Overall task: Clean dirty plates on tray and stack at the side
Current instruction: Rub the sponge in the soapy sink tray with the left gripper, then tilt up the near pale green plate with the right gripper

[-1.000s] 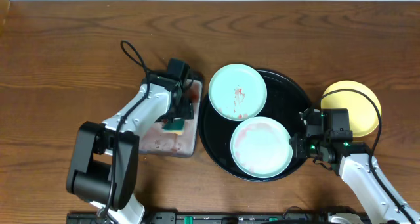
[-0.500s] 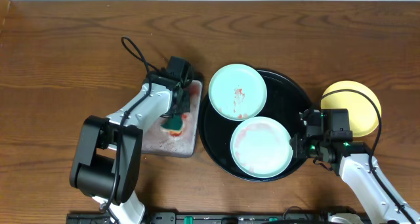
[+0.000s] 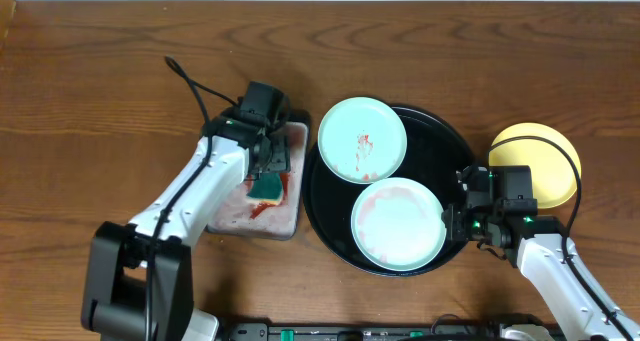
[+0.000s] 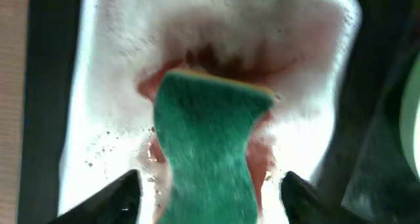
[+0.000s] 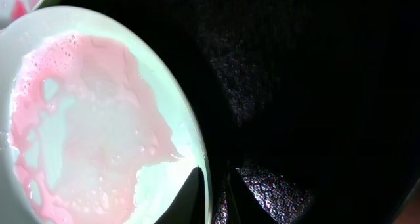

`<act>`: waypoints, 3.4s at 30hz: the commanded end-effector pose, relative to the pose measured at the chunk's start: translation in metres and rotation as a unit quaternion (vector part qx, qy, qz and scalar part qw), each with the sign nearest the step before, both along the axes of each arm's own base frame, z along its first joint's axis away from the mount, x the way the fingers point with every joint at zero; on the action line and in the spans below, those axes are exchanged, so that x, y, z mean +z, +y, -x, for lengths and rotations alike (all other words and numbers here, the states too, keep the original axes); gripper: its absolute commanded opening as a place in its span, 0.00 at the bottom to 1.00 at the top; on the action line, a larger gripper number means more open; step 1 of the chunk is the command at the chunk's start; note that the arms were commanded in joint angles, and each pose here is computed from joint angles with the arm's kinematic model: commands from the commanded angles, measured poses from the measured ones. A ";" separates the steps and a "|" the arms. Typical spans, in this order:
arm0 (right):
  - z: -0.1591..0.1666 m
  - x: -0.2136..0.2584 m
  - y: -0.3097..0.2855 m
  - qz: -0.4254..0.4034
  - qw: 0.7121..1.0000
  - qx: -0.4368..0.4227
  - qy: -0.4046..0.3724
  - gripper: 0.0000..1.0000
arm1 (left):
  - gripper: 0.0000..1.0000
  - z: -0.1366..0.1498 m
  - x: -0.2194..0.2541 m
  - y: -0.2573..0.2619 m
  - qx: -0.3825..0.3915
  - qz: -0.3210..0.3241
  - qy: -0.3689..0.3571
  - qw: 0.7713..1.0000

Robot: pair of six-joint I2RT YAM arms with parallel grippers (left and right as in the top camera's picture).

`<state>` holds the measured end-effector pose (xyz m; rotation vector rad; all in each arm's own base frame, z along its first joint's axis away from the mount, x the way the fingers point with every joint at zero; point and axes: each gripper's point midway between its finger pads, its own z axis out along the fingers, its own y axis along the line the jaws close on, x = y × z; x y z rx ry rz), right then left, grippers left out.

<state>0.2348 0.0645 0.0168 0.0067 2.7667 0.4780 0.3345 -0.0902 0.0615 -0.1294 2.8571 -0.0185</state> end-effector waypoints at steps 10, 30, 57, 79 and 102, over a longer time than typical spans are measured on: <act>0.003 -0.001 0.003 -0.004 1.000 0.001 0.005 0.09 | 0.51 0.036 -0.066 0.003 0.018 0.000 0.093 0.996; 0.003 -0.002 0.002 -0.004 1.000 0.001 0.006 0.09 | 0.57 0.021 -0.039 -0.001 0.012 0.013 0.044 0.999; 0.002 -0.001 0.003 -0.005 1.000 0.001 0.003 0.01 | 0.07 0.042 -0.077 0.000 0.036 0.021 0.078 0.996; -0.010 0.009 0.003 -0.002 1.000 0.008 -0.024 0.24 | 0.08 0.043 -0.077 0.001 0.036 0.020 0.080 0.996; -0.029 0.026 0.010 -0.018 0.998 0.020 -0.062 0.01 | 0.08 0.043 -0.077 0.001 0.036 0.020 0.080 0.996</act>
